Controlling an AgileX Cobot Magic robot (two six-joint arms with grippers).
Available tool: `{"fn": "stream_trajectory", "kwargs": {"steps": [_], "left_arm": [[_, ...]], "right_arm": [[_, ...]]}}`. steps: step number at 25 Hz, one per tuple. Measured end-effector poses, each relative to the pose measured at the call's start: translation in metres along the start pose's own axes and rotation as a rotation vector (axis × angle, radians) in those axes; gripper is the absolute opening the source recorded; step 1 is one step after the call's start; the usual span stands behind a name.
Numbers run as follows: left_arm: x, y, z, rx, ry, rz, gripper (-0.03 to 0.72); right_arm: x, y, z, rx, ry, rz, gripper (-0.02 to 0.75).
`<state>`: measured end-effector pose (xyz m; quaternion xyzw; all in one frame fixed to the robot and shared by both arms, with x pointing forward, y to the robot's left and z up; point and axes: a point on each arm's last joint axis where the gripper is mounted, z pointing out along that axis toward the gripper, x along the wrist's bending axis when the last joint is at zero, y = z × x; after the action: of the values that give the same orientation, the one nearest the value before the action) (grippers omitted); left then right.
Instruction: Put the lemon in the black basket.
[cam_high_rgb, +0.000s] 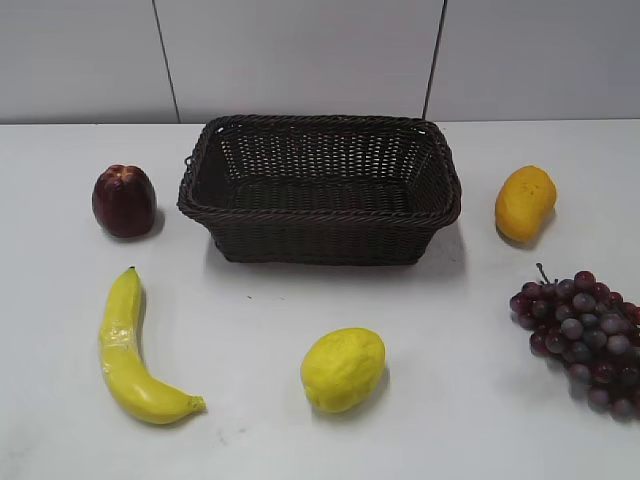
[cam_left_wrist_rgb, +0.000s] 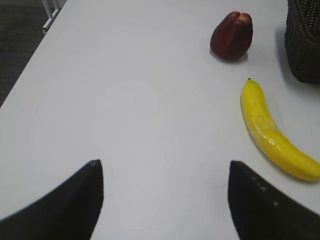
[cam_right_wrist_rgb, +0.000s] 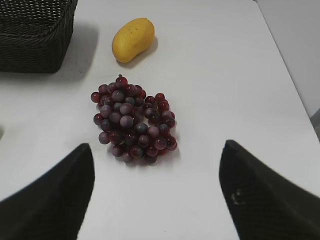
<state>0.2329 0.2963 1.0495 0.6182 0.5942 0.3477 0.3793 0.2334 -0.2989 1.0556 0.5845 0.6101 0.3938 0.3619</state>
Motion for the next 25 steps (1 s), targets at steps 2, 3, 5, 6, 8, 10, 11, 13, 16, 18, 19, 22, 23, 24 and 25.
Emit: {"fn": "stream_trajectory", "kwargs": {"steps": [2, 3, 5, 6, 8, 10, 11, 13, 16, 18, 19, 22, 23, 24, 25], "left_arm": [[0.0, 0.0, 0.0, 0.0, 0.0, 0.0, 0.574], [0.0, 0.0, 0.0, 0.0, 0.0, 0.0, 0.574], [0.0, 0.0, 0.0, 0.0, 0.0, 0.0, 0.574], [0.0, 0.0, 0.0, 0.0, 0.0, 0.0, 0.574], [0.0, 0.0, 0.0, 0.0, 0.0, 0.0, 0.574], [0.0, 0.0, 0.0, 0.0, 0.0, 0.0, 0.574], [0.0, 0.0, 0.0, 0.0, 0.0, 0.0, 0.574], [0.0, 0.0, 0.0, 0.0, 0.0, 0.0, 0.574], [0.0, 0.0, 0.0, 0.0, 0.0, 0.0, 0.574], [0.0, 0.0, 0.0, -0.001, 0.0, 0.0, 0.574], [0.0, 0.0, 0.0, -0.002, 0.0, 0.0, 0.574], [0.0, 0.002, -0.001, -0.011, -0.004, -0.002, 0.574], [-0.001, 0.005, -0.001, -0.008, -0.007, -0.004, 0.574], [-0.001, 0.008, -0.001, 0.0, -0.01, -0.006, 0.574], [-0.001, 0.012, 0.0, 0.007, -0.01, -0.007, 0.574]], "right_arm": [[0.0, 0.0, 0.0, 0.0, 0.0, 0.0, 0.589], [0.0, 0.0, 0.0, 0.0, 0.0, 0.0, 0.589], [0.0, 0.0, 0.0, 0.0, 0.0, 0.0, 0.589], [0.0, 0.0, 0.0, 0.0, 0.0, 0.0, 0.589], [0.0, 0.0, 0.0, 0.0, 0.0, 0.0, 0.589], [0.0, 0.0, 0.0, 0.0, 0.0, 0.0, 0.589], [0.0, 0.0, 0.0, 0.0, 0.0, 0.0, 0.589], [0.0, 0.0, 0.0, 0.0, 0.0, 0.0, 0.589], [0.0, 0.0, 0.0, 0.0, 0.0, 0.0, 0.589], [0.0, 0.0, 0.0, 0.0, 0.0, 0.0, 0.589], [0.0, 0.0, 0.0, 0.0, 0.0, 0.0, 0.589], [0.0, 0.0, 0.0, 0.0, 0.0, 0.0, 0.589], [0.0, 0.0, 0.0, 0.0, 0.0, 0.0, 0.589], [0.0, 0.0, 0.0, 0.0, 0.0, 0.0, 0.589], [0.0, 0.0, 0.0, 0.0, 0.0, 0.0, 0.589]]}}
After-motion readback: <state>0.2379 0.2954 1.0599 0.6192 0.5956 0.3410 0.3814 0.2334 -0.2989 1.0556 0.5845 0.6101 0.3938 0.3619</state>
